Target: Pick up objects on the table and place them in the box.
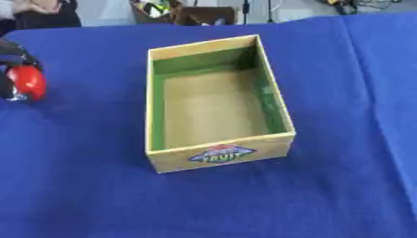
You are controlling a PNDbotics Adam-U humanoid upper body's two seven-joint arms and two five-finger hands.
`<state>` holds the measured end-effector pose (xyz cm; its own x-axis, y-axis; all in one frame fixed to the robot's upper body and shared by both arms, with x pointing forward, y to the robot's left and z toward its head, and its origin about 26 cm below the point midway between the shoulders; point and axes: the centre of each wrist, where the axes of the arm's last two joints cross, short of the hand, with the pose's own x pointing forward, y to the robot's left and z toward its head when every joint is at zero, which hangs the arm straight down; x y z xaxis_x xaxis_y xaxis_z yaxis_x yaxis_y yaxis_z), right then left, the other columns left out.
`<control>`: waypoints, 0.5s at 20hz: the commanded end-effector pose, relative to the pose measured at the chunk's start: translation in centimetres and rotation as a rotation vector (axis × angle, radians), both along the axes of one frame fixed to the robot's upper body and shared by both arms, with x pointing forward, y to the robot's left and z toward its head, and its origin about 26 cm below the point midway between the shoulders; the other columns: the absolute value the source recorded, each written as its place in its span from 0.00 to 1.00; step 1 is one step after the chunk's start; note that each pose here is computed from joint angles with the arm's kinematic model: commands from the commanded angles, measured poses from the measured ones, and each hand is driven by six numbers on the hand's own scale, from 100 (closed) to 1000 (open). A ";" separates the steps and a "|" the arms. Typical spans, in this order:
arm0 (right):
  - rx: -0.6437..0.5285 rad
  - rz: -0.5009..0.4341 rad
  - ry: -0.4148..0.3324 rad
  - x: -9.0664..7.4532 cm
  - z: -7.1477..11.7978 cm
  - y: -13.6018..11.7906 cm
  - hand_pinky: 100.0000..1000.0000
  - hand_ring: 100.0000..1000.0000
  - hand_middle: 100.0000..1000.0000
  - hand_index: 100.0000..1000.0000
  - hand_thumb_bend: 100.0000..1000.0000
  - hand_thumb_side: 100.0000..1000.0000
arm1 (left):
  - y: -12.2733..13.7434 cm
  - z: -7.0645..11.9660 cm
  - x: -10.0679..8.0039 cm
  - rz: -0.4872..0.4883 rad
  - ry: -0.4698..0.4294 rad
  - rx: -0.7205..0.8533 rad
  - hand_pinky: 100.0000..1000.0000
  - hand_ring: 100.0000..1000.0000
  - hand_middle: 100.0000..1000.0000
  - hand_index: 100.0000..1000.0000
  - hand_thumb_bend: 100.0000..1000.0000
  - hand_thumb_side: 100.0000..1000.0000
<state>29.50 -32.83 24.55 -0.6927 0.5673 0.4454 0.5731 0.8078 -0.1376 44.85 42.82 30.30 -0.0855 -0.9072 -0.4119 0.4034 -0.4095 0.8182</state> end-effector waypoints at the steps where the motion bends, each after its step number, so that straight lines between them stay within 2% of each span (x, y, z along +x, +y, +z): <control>1: -0.012 -0.001 -0.024 -0.4 0.7 -0.1 0.66 0.68 0.61 0.73 0.00 0.91 | 0.4 1.5 -0.4 -0.006 -0.020 0.005 0.34 0.46 0.35 0.58 0.00 0.30; 5: -0.008 -0.002 -0.023 -0.4 0.7 -0.2 0.66 0.68 0.61 0.73 0.00 0.91 | 0.1 1.8 -0.4 -0.020 -0.059 -0.015 0.29 0.43 0.35 0.50 0.00 0.31; 7: -0.006 0.000 -0.023 -0.4 0.6 -0.2 0.66 0.68 0.61 0.73 0.00 0.92 | 0.0 1.8 -0.4 -0.023 -0.068 -0.024 0.25 0.40 0.34 0.47 0.00 0.26; 10: -0.001 -0.002 -0.022 -0.4 0.6 -0.2 0.66 0.68 0.61 0.73 0.00 0.91 | -0.1 1.8 -0.3 -0.023 -0.069 -0.045 0.23 0.39 0.33 0.45 0.00 0.31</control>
<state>29.44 -32.92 24.33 -0.6897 0.5645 0.4535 0.5733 0.8083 -0.1342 45.04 42.37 30.23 -0.0986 -0.9245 -0.3681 0.3710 -0.3774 0.8485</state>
